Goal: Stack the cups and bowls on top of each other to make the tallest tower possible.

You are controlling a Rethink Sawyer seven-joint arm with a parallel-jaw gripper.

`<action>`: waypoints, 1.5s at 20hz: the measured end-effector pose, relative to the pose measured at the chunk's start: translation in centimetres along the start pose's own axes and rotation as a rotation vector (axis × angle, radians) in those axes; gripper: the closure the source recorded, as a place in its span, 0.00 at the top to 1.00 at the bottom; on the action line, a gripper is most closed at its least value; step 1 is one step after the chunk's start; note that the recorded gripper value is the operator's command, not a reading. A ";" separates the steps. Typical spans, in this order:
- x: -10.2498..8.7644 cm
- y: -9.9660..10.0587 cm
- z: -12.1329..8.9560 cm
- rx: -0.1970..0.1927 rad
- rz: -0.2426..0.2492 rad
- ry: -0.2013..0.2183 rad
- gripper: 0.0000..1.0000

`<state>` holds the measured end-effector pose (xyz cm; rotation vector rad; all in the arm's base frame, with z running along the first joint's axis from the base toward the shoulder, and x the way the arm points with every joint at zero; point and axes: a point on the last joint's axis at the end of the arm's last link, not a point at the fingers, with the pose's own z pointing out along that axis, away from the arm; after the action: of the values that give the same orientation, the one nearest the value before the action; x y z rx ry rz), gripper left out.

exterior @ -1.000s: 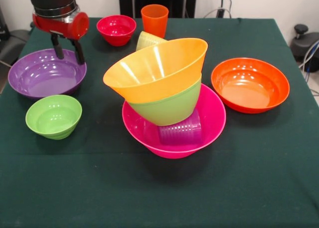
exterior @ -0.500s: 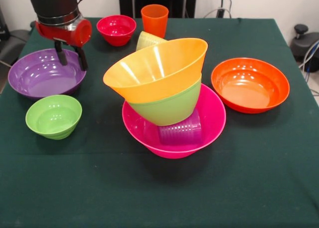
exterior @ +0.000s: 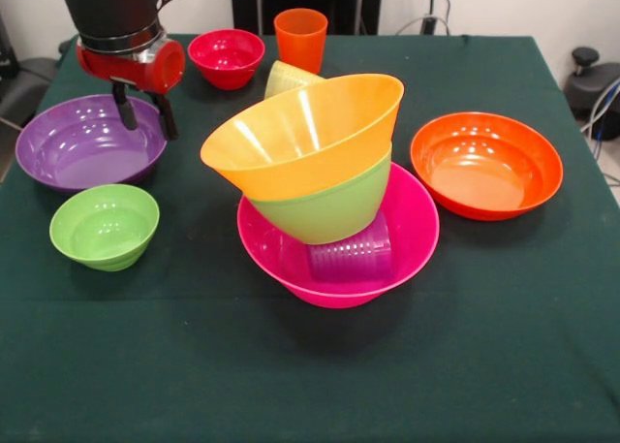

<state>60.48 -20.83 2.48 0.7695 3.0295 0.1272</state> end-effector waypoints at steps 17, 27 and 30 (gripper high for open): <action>-1.3 0.1 1.0 -0.007 0.011 -0.013 1.00; -2.1 2.4 1.5 -0.010 -0.016 -0.026 1.00; -2.1 2.6 1.4 -0.009 -0.019 -0.028 1.00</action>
<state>63.66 -19.42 1.27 0.7347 3.0071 0.1292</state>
